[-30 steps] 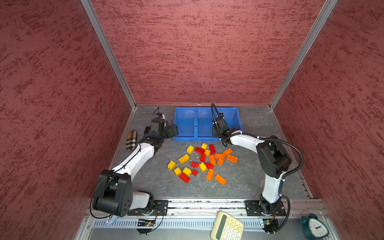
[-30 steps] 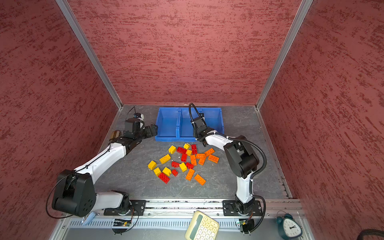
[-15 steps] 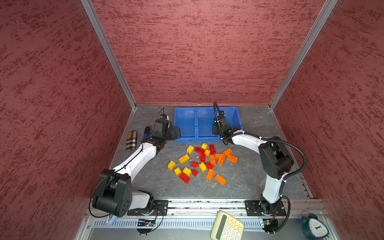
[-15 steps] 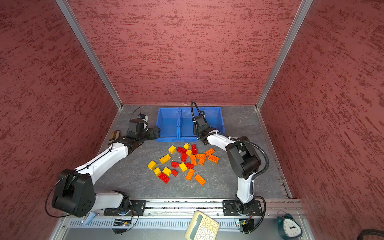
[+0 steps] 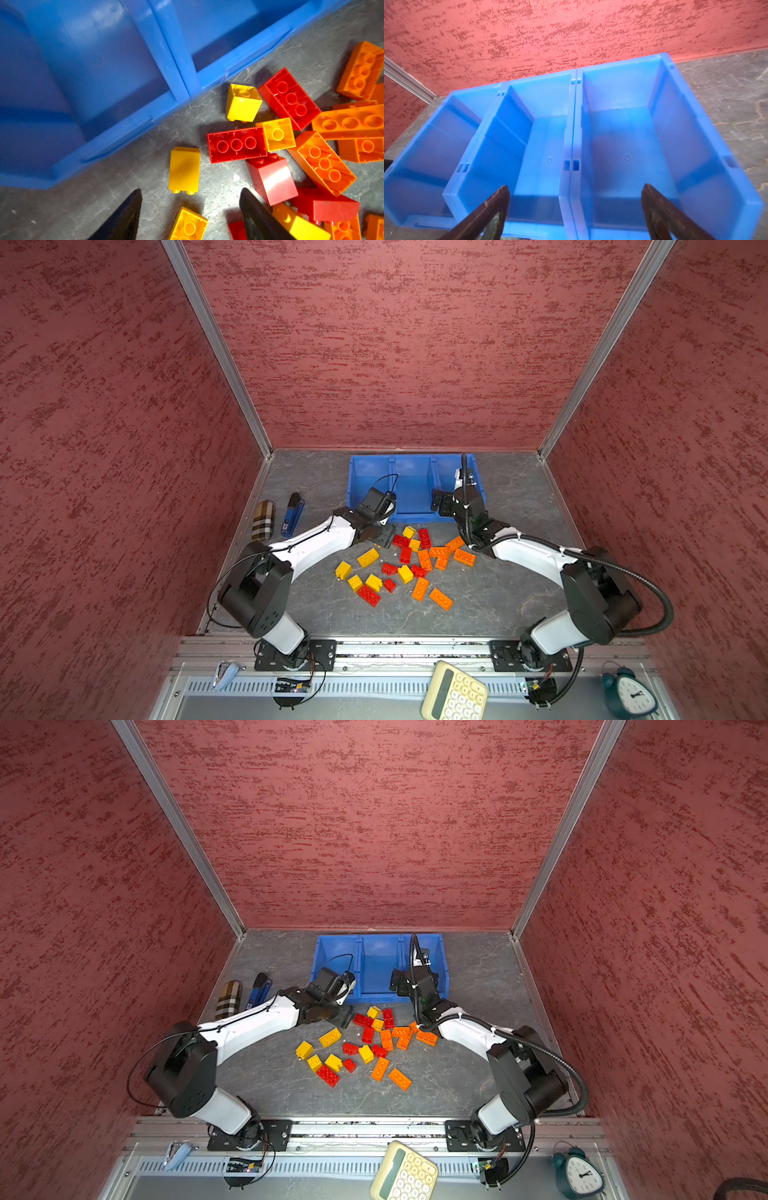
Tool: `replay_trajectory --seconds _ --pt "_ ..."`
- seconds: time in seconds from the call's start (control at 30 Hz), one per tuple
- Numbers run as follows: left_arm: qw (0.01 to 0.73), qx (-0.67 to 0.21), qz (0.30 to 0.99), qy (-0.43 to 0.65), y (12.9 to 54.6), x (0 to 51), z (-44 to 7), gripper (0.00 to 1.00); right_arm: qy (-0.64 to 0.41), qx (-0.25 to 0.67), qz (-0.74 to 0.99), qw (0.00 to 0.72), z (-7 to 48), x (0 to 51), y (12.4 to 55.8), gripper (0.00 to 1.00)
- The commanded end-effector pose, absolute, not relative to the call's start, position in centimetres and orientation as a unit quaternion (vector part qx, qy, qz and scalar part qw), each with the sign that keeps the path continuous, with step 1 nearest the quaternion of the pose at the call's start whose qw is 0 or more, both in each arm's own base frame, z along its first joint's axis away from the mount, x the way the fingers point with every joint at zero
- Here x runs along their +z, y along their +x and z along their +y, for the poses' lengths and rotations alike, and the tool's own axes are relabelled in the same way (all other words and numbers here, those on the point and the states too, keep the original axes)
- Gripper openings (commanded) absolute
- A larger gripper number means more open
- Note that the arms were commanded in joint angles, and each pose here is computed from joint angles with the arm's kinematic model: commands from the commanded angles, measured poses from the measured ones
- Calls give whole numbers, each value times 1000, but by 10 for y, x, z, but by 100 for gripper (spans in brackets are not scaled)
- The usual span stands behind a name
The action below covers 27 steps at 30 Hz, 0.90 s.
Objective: Sort the legos into containers by color
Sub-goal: 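Grasp a yellow brick with the left gripper while the right gripper grasps an orange brick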
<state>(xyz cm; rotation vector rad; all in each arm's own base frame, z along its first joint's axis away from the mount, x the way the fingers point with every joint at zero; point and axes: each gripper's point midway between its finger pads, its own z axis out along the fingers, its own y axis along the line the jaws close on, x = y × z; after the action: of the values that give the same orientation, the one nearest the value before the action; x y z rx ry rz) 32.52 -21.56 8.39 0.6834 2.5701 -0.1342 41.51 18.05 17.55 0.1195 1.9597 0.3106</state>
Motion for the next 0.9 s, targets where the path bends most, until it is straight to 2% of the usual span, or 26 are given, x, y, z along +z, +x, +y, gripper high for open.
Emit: replay_trajectory --seconds 0.0,0.27,0.53,0.63,0.73,0.87 --pt "191 -28 946 262 322 64 -213 64 79 154 772 612 167 218 410 99" --pt "175 -7 952 250 337 32 -216 56 54 112 766 630 150 228 398 99" --pt "184 2 953 239 335 30 -207 32 69 111 786 604 134 206 383 99" --pt "204 -6 950 237 333 41 -207 25 77 117 800 584 130 193 377 99" --pt "240 -14 943 229 337 61 -205 22 87 123 820 553 130 178 370 99" --pt "322 -27 925 201 354 110 -201 20 45 161 859 484 150 152 354 91"
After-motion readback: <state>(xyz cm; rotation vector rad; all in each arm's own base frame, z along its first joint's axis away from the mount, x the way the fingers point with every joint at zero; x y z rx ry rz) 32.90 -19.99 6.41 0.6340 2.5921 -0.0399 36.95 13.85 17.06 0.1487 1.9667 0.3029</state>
